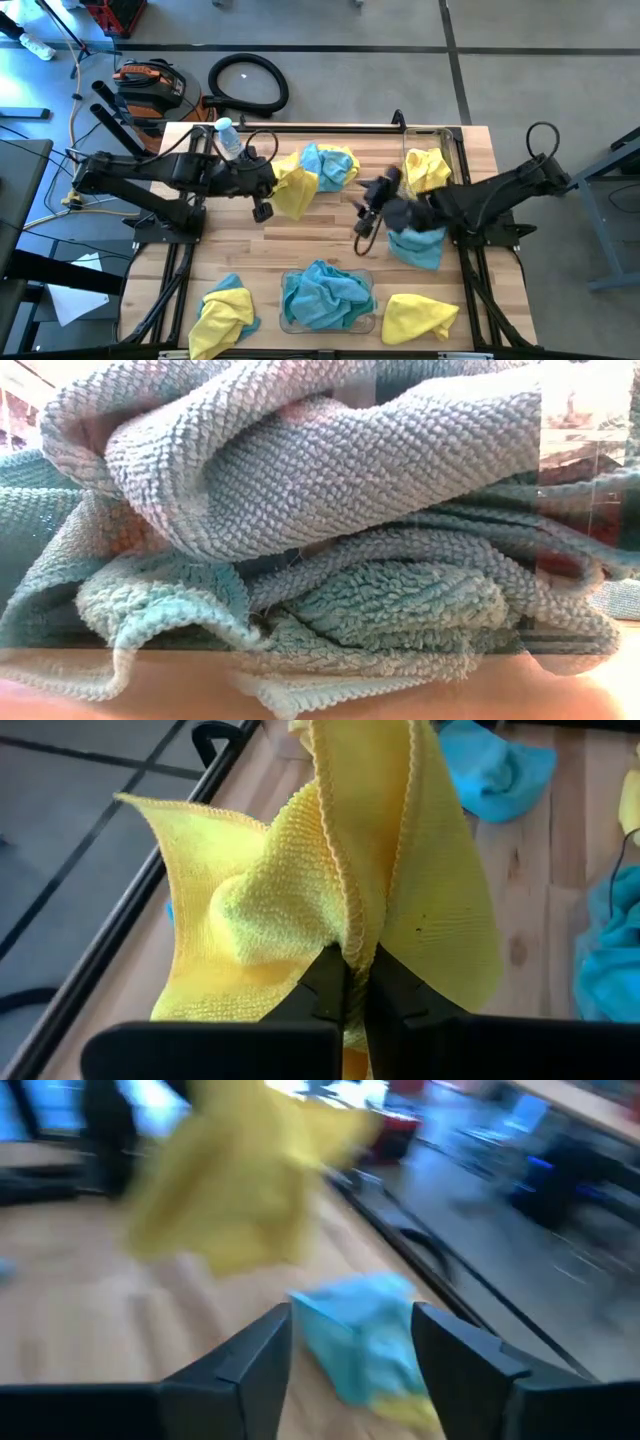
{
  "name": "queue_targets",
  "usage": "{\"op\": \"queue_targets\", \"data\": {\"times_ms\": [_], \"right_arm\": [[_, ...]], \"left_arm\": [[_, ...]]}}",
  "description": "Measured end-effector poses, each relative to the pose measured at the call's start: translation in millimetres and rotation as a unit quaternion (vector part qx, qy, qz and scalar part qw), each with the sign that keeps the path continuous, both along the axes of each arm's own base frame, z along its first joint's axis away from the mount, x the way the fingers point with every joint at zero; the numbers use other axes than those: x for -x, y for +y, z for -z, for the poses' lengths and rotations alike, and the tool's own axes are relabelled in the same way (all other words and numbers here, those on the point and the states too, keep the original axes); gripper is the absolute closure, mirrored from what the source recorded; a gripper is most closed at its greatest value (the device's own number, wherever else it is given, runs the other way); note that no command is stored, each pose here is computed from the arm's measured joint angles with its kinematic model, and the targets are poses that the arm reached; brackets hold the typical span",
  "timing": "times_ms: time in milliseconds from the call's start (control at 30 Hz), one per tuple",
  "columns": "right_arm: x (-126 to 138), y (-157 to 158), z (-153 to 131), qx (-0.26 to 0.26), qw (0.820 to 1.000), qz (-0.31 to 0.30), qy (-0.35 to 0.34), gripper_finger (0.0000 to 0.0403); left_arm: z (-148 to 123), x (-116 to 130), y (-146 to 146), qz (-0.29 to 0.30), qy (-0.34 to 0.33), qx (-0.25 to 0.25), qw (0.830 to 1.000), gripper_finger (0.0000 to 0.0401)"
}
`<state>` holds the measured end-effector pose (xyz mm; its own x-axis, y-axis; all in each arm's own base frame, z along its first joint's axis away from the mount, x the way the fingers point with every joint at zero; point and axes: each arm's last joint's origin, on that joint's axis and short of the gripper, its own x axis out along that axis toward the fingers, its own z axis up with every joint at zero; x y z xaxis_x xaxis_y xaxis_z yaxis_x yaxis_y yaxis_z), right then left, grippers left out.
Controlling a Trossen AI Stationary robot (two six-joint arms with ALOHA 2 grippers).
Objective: Sort microfiber towel by color & place in baskets
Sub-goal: Put the yellow microfiber towel into the top transparent bin
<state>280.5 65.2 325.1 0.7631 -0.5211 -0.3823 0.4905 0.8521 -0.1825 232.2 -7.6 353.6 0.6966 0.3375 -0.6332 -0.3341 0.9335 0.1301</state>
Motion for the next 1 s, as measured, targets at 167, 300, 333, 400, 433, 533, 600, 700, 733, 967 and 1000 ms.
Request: {"op": "queue_targets", "data": {"times_ms": [167,300,333,400,433,533,600,700,733,967,1000], "right_arm": [[-24.5,-14.5,-19.1,0.032,0.988,-0.133,-0.066,0.0170],[-42.5,-24.8,-19.8,0.079,0.978,-0.165,-0.098,0.0158],[-47.0,-27.3,-18.4,0.084,0.976,-0.172,-0.104,0.0156],[-55.4,-32.5,-13.5,0.089,0.974,-0.177,-0.109,0.0155],[-59.3,-35.4,-9.6,0.090,0.975,-0.173,-0.106,0.0154],[-69.3,-43.4,1.5,0.090,0.977,-0.166,-0.095,0.0155],[-75.0,-47.5,9.1,0.086,0.977,-0.175,-0.086,0.0155],[-82.1,-51.2,18.6,0.087,0.974,-0.194,-0.075,0.0155],[-84.0,-52.1,20.0,0.087,0.974,-0.194,-0.078,0.0155],[-91.1,-51.8,18.2,0.094,0.967,-0.203,-0.122,0.0160],[-91.2,-51.6,17.3,0.094,0.966,-0.205,-0.127,0.0166]], "left_arm": [[-1.9,-2.4,5.7,0.000,-0.013,0.009,1.000,0.0400],[-6.6,-7.5,5.8,0.037,-0.047,0.047,0.997,0.0401],[-8.0,-8.7,5.4,0.042,-0.057,0.051,0.996,0.0401],[-10.1,-10.2,5.2,0.048,-0.068,0.047,0.995,0.0401],[-11.3,-11.0,5.1,0.053,-0.074,0.044,0.995,0.0401],[-14.7,-13.5,3.7,0.078,-0.093,0.050,0.991,0.0401],[-18.4,-15.7,3.5,0.084,-0.114,0.046,0.989,0.0401],[-23.4,-18.2,3.2,0.088,-0.142,0.043,0.985,0.0401],[-24.1,-18.6,3.2,0.088,-0.146,0.042,0.984,0.0401],[-23.2,-23.2,2.3,0.104,-0.149,0.042,0.982,0.0400],[-23.2,-24.5,2.2,0.104,-0.150,0.042,0.982,0.0397]]}}
